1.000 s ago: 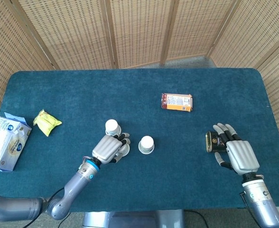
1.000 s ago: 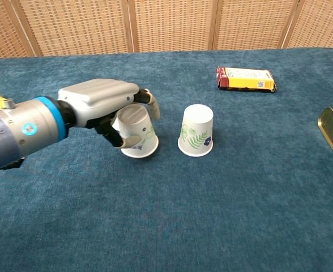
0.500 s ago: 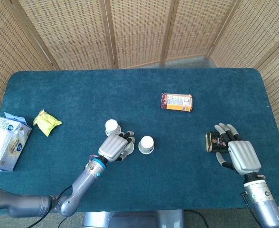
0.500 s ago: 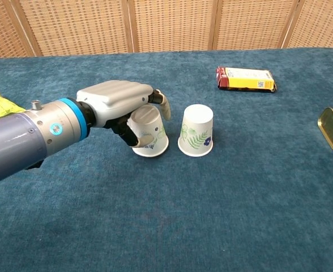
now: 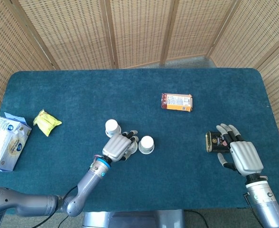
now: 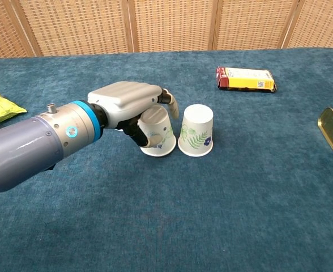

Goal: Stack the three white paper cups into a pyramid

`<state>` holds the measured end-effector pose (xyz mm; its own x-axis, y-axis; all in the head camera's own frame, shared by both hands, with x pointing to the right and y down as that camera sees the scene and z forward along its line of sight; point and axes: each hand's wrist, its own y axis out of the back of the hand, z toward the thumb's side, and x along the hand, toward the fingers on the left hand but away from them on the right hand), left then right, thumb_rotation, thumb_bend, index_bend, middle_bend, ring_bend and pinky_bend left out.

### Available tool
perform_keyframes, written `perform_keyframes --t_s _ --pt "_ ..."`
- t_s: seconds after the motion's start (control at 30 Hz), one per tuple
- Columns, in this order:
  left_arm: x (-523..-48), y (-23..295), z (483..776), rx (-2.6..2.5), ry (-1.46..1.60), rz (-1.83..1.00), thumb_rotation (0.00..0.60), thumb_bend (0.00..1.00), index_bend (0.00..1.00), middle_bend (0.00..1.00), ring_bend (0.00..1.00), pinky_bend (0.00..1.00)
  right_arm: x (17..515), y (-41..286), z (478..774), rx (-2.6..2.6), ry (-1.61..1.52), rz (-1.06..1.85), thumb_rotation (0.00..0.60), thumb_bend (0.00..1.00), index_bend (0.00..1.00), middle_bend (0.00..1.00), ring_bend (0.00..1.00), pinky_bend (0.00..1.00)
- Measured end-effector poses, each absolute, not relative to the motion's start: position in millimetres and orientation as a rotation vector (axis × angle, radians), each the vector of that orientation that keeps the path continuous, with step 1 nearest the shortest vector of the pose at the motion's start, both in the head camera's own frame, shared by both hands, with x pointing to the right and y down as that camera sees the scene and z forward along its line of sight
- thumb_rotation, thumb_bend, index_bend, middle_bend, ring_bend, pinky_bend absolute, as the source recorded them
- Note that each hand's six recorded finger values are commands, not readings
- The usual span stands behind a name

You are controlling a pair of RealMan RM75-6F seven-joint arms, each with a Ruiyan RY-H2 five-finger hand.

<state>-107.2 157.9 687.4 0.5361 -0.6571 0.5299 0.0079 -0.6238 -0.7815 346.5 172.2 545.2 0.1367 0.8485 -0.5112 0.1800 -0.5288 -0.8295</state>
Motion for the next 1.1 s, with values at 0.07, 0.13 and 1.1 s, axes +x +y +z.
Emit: perform_keyframes --t_s 0.07,0.13,1.1 --pt "-105 158 688 -2.015 0.523 -1.112 0.6 0.44 0.27 0.19 0.32 0.57 348 173 545 -1.816 -0.99 1.428 0.6 0.45 0.03 0.01 0.0 0.41" --pt "-102 159 688 -2.014 0.521 -1.111 0.6 0.45 0.27 0.19 0.32 0.57 349 173 546 -1.817 -0.991 1.43 0.6 0.45 0.03 0.01 0.0 0.41" --pt "-90 160 691 -2.017 0.536 -1.117 0.6 0.44 0.16 0.07 0.23 0.49 355 175 544 -1.824 -1.007 1.435 0.6 0.45 0.03 0.01 0.0 0.41"
